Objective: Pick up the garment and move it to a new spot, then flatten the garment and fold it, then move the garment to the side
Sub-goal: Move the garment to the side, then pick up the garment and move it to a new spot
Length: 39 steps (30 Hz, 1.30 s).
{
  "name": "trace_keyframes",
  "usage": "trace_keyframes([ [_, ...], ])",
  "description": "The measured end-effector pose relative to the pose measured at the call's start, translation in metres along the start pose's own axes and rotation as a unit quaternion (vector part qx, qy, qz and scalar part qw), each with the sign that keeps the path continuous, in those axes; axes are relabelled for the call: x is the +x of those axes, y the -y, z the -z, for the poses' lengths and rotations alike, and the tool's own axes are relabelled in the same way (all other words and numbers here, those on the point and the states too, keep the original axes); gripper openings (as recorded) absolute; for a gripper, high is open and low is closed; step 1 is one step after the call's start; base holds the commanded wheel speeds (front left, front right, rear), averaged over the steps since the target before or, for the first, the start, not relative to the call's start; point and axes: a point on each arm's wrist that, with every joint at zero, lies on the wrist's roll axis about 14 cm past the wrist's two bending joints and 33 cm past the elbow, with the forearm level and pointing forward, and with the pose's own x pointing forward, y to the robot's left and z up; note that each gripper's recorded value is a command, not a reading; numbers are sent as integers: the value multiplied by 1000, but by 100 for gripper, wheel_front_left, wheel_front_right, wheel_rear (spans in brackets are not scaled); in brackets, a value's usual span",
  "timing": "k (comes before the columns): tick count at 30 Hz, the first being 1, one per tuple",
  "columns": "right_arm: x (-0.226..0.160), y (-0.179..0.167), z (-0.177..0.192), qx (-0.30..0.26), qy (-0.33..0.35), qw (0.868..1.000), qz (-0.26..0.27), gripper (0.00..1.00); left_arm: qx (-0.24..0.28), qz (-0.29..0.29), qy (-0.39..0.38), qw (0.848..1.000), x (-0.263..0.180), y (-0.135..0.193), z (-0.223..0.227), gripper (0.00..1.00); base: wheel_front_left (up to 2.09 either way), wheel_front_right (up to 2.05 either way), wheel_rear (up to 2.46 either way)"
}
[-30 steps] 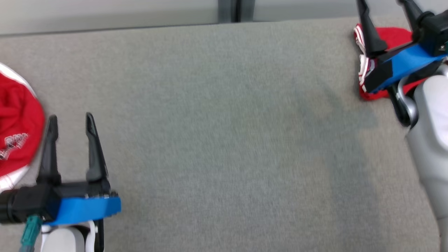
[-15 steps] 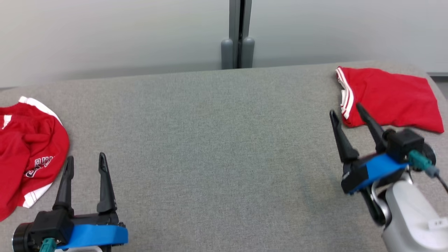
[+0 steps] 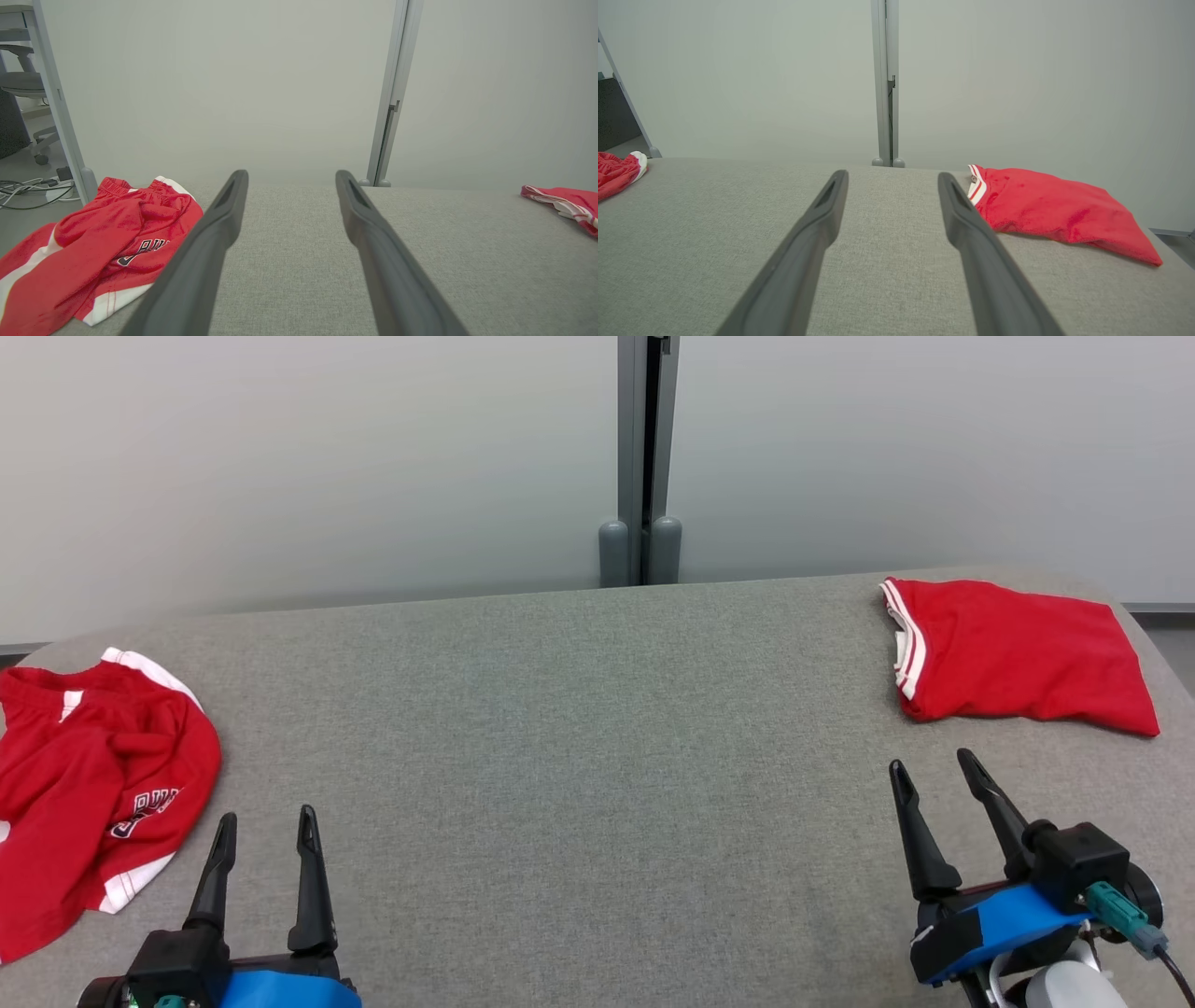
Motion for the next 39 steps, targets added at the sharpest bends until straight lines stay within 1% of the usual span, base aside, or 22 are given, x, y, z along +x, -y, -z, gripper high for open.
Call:
trace_keyframes([
  [7,-9,-7,2,13,2,1000,9,100,0,-5,-4,1000,-4,-4,2,100,0,0,0],
  [15,-9,-11,-1,23,10,1000,14,100,1,-8,-15,1000,-6,-6,9,100,0,0,0],
  [29,-9,-10,3,20,4,1000,20,100,6,-6,-16,1000,-2,-6,10,100,0,0,0],
  [39,-9,-13,7,21,-1,1000,17,100,9,-16,-14,1000,-3,-13,8,100,0,0,0],
])
